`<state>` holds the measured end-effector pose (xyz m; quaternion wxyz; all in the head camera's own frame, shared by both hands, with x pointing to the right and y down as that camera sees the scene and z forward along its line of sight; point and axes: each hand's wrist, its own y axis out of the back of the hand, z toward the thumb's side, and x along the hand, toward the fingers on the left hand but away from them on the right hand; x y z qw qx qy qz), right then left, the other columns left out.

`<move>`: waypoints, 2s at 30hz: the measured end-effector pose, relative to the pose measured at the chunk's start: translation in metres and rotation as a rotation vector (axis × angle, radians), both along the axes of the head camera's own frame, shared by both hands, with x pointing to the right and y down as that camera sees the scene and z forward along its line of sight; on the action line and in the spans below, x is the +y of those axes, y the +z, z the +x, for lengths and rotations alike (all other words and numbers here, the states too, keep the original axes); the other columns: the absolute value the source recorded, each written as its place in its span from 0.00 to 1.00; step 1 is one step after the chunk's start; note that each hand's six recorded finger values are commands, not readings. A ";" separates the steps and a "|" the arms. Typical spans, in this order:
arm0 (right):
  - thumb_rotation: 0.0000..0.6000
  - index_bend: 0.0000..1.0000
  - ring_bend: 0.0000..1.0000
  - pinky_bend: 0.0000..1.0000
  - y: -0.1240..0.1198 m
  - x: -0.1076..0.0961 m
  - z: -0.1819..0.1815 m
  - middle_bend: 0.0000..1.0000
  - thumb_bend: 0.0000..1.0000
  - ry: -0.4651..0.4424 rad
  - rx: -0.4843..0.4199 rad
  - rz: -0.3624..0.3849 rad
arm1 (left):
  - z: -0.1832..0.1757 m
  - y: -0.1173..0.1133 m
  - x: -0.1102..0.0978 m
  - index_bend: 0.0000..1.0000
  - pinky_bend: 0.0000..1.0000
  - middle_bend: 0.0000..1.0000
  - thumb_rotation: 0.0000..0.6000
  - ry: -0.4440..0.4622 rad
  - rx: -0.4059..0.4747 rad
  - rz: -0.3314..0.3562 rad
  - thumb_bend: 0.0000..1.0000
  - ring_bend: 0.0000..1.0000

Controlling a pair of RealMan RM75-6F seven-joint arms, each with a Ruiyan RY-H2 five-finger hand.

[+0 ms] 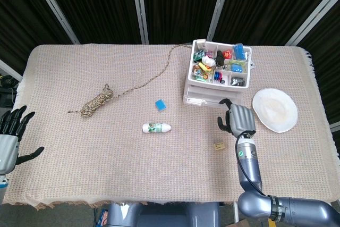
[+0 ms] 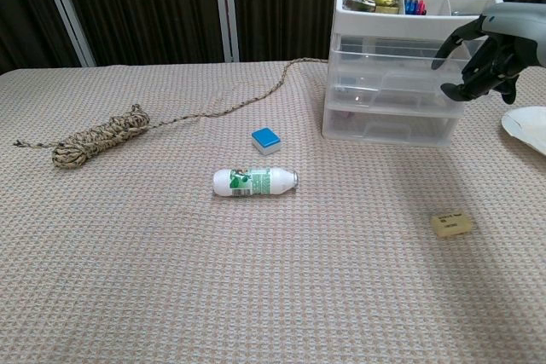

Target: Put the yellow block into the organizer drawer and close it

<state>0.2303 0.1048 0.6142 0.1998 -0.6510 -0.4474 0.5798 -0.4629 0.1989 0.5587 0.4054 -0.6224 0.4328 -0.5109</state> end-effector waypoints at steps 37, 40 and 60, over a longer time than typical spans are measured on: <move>1.00 0.17 0.78 0.66 -0.048 0.024 0.010 0.79 0.23 -0.035 -0.062 0.162 | 0.000 0.000 0.000 0.11 0.00 0.00 1.00 -0.005 0.006 -0.011 0.16 0.00; 1.00 0.17 0.78 0.66 -0.060 0.032 0.016 0.79 0.18 -0.015 -0.076 0.196 | 0.000 0.000 0.000 0.11 0.00 0.00 1.00 -0.005 0.007 -0.010 0.16 0.00; 1.00 0.24 0.80 0.66 -0.021 0.117 0.006 0.82 0.04 -0.177 -0.096 0.077 | -0.001 0.000 0.000 0.11 0.00 0.00 1.00 -0.017 0.014 -0.008 0.17 0.00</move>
